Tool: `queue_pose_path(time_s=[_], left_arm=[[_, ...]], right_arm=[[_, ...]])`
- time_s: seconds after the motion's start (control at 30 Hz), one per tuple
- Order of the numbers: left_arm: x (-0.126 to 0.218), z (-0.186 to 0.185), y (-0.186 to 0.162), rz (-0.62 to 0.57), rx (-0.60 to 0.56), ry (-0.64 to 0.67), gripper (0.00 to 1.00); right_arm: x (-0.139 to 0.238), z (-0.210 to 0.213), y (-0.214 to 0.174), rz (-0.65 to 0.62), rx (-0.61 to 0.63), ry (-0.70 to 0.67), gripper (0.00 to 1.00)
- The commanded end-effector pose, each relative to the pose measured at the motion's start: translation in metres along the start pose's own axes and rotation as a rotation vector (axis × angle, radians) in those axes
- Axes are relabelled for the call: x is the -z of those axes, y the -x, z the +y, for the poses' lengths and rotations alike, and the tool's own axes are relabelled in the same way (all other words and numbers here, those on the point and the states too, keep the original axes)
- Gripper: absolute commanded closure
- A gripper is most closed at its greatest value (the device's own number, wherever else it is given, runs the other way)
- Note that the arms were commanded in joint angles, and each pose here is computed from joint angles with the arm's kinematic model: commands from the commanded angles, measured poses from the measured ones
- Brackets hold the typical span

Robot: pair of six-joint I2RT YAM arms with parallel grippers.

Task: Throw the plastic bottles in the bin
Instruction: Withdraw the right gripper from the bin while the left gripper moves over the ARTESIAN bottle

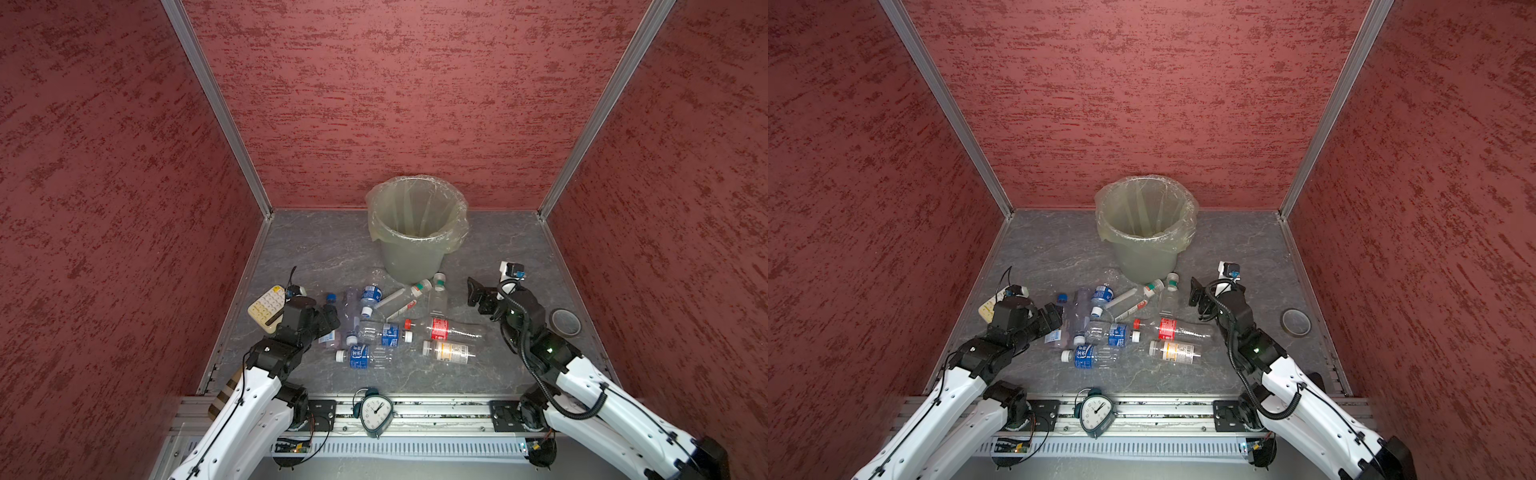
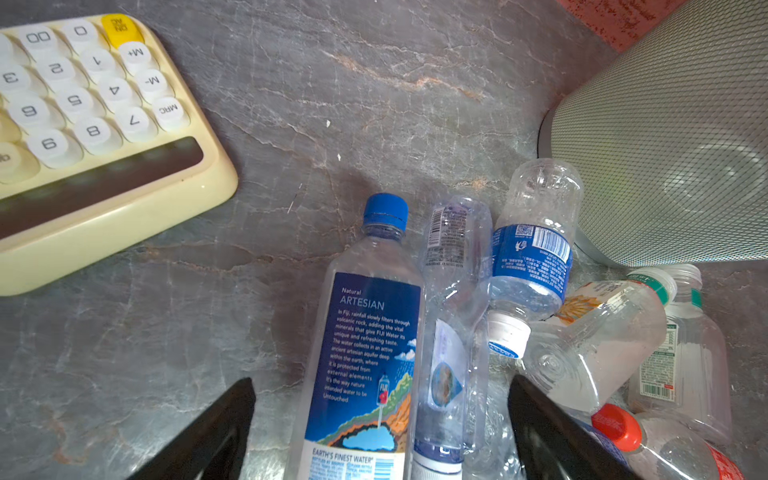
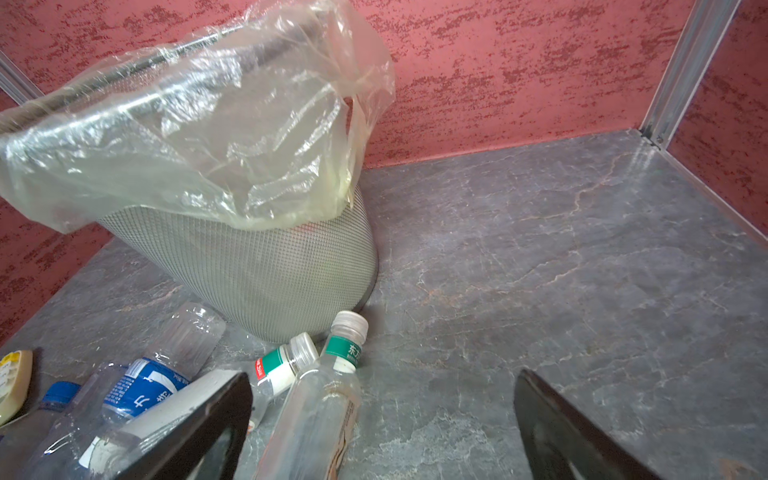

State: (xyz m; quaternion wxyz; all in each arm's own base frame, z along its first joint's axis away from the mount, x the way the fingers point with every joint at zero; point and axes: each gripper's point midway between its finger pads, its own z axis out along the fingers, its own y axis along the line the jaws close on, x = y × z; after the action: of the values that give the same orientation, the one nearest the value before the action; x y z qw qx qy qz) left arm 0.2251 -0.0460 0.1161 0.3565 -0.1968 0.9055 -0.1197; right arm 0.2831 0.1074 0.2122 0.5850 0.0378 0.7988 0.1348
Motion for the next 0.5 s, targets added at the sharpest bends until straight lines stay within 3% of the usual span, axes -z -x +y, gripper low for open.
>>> queue_pose_path(time_s=[0.0, 0.47], left_arm=[[0.001, 0.000, -0.001, 0.020, 0.007, 0.017, 0.05], [-0.017, 0.006, -0.019, 0.103, -0.006, 0.048, 0.07]], right_arm=[[0.005, -0.002, 0.009, -0.083, -0.022, 0.013, 0.02], [0.004, -0.010, -0.022, -0.093, -0.007, 0.040, 0.02]])
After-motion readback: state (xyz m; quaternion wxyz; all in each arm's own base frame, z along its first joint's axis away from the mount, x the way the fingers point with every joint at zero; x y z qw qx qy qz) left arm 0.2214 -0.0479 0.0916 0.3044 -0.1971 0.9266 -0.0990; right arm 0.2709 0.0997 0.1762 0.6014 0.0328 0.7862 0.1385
